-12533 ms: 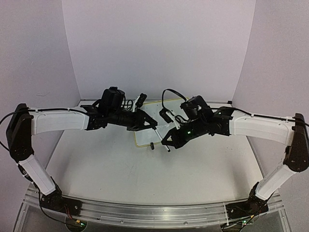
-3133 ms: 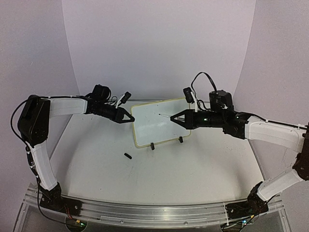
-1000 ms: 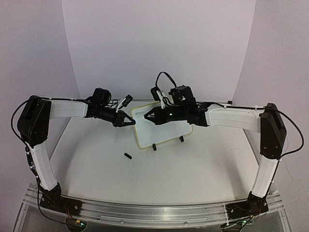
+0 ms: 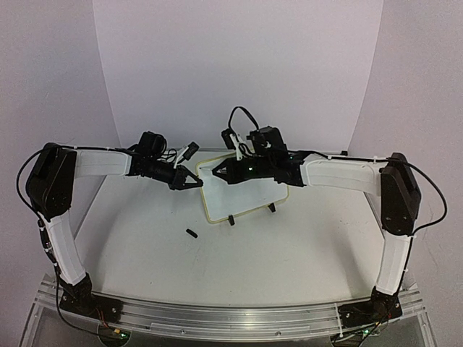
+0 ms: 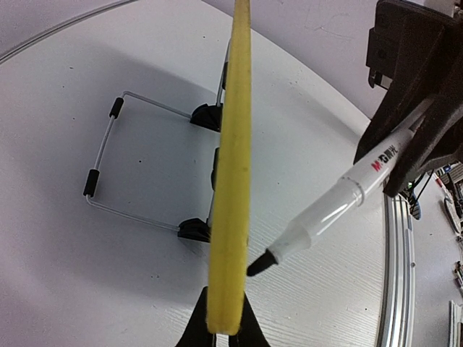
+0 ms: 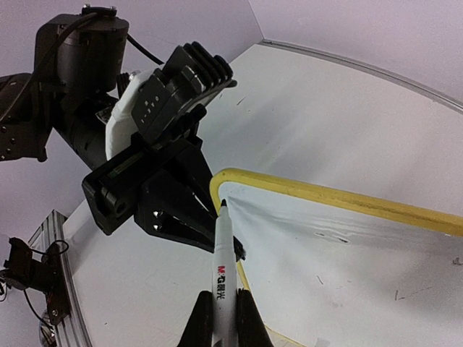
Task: Write a sentence on the whiteboard
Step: Write on the whiteboard with the whiteboard.
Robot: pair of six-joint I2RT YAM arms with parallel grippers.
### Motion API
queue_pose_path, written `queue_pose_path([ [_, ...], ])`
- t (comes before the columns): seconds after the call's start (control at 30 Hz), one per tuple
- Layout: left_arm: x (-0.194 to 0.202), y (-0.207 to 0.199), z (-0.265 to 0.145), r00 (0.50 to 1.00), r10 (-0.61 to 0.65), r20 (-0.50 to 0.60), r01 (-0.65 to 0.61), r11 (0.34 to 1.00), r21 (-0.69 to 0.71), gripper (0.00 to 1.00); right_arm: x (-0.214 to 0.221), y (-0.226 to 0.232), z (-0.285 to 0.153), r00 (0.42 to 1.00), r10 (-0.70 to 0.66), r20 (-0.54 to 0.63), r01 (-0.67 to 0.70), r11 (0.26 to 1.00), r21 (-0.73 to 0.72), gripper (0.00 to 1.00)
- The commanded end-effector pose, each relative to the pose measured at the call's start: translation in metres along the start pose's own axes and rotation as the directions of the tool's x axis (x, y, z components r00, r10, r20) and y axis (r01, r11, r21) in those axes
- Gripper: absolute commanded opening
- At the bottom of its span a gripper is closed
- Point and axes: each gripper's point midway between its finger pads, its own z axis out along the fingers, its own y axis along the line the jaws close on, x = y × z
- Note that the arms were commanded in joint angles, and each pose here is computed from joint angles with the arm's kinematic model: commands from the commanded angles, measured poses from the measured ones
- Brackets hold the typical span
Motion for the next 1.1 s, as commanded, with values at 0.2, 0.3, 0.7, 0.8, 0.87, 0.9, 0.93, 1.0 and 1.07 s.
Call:
queue_pose_path([
  [0.2,0.023,-0.006,0.005,0.994,-0.050,-0.094,0.049,0.999,-0.013,0.00,0.005,-0.014,0.007,1.000,-0.008,-0.010,0.009,0.998,0.065,0.00],
  [0.3,0.023,-0.006,0.004,0.994,-0.049,-0.096,0.047,0.999,-0.016,0.00,0.012,-0.015,0.005,1.000,-0.004,-0.023,0.006,0.998,0.070,0.00],
  [0.7,0.023,-0.005,0.004,0.994,-0.046,-0.100,0.044,0.999,-0.022,0.00,0.029,-0.022,-0.001,0.998,0.012,-0.054,-0.007,0.995,0.095,0.00],
  [0.8,0.024,-0.005,0.004,0.994,-0.048,-0.101,0.046,0.999,-0.022,0.00,0.022,-0.021,-0.003,0.999,0.007,-0.036,-0.004,0.995,0.104,0.00],
  [0.87,0.024,-0.005,0.004,0.994,-0.048,-0.102,0.046,0.999,-0.022,0.00,0.015,-0.020,-0.006,1.000,0.002,-0.020,0.001,0.994,0.108,0.00],
  [0.9,0.024,-0.005,0.004,0.994,-0.048,-0.103,0.046,0.999,-0.023,0.00,0.011,-0.019,-0.007,1.000,-0.002,-0.011,0.003,0.994,0.110,0.00],
  [0.93,0.025,-0.005,0.004,0.993,-0.048,-0.103,0.046,0.999,-0.023,0.00,0.007,-0.018,-0.008,1.000,-0.006,-0.003,0.006,0.994,0.112,0.00],
  [1.0,0.025,-0.005,0.004,0.993,-0.048,-0.104,0.046,0.999,-0.023,0.00,0.000,-0.017,-0.011,1.000,-0.015,0.015,0.014,0.993,0.115,0.00],
  [1.07,0.025,-0.005,0.004,0.993,-0.050,-0.104,0.048,0.999,-0.021,0.00,-0.006,-0.015,-0.013,0.999,-0.024,0.030,0.021,0.993,0.116,0.00],
])
